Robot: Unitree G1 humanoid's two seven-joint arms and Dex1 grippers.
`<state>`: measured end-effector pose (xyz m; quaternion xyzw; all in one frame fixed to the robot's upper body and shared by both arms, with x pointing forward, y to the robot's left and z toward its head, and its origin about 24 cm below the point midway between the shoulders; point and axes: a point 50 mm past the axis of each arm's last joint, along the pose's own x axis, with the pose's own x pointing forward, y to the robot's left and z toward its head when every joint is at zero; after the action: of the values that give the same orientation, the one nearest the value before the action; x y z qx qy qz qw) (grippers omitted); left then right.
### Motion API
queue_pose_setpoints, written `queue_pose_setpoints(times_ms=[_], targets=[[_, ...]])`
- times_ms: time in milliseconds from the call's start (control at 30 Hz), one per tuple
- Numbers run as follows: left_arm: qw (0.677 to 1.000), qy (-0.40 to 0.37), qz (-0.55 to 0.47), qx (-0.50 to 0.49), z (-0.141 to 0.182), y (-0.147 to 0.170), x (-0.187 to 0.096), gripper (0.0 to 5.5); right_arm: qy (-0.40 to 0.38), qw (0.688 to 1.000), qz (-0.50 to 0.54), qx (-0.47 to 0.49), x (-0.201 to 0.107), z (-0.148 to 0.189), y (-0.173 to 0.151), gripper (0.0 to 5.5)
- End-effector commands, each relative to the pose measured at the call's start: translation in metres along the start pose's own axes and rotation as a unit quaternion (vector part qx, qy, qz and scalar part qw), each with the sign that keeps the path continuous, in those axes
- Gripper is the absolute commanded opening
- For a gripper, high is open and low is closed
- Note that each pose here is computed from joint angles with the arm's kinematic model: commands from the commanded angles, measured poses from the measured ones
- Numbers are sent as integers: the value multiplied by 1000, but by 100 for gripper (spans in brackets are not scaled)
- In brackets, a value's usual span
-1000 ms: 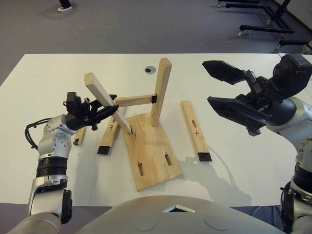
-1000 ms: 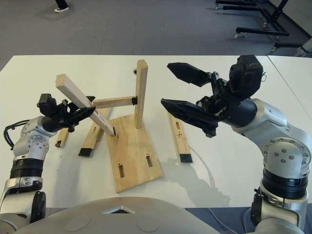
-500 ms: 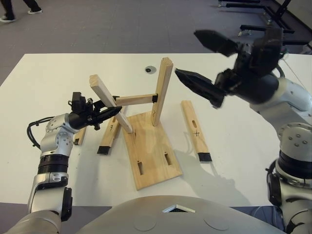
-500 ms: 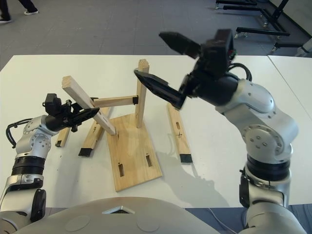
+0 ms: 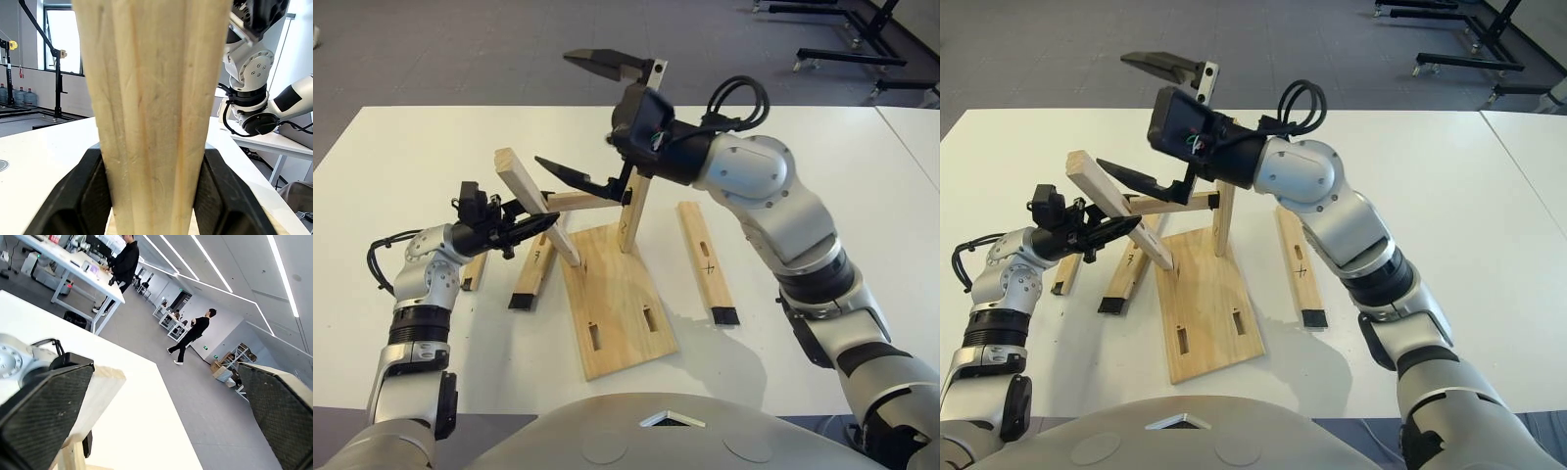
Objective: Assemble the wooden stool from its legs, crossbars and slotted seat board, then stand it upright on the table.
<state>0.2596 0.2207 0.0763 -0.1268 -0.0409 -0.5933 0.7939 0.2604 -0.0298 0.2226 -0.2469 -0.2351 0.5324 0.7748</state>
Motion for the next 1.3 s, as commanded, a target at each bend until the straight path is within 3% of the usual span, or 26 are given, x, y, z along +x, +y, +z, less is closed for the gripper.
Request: queue_pose_setpoints(times_ms=[33,267,467,1000,1133,1300], targets=[[998,49,4,-24,-12,-2,-5,202,28,998,18,-51,9,-11,5,536],[998,52,-1,-26,-12,-3,-4,202,78,991,13,-106,14,-24,5,536],[998,56,-6,-30,-12,-4,-3,202,146,978,74,-128,11,-54,26,536],[997,72,-15,-34,-17,-8,0,202,213,961,156,-79,-3,-70,48,536],[996,77,-20,-34,-18,-9,1,202,212,961,155,-83,-3,-69,49,536],[996,84,-20,-33,-19,-11,-1,202,121,985,101,-75,-3,-39,32,536]])
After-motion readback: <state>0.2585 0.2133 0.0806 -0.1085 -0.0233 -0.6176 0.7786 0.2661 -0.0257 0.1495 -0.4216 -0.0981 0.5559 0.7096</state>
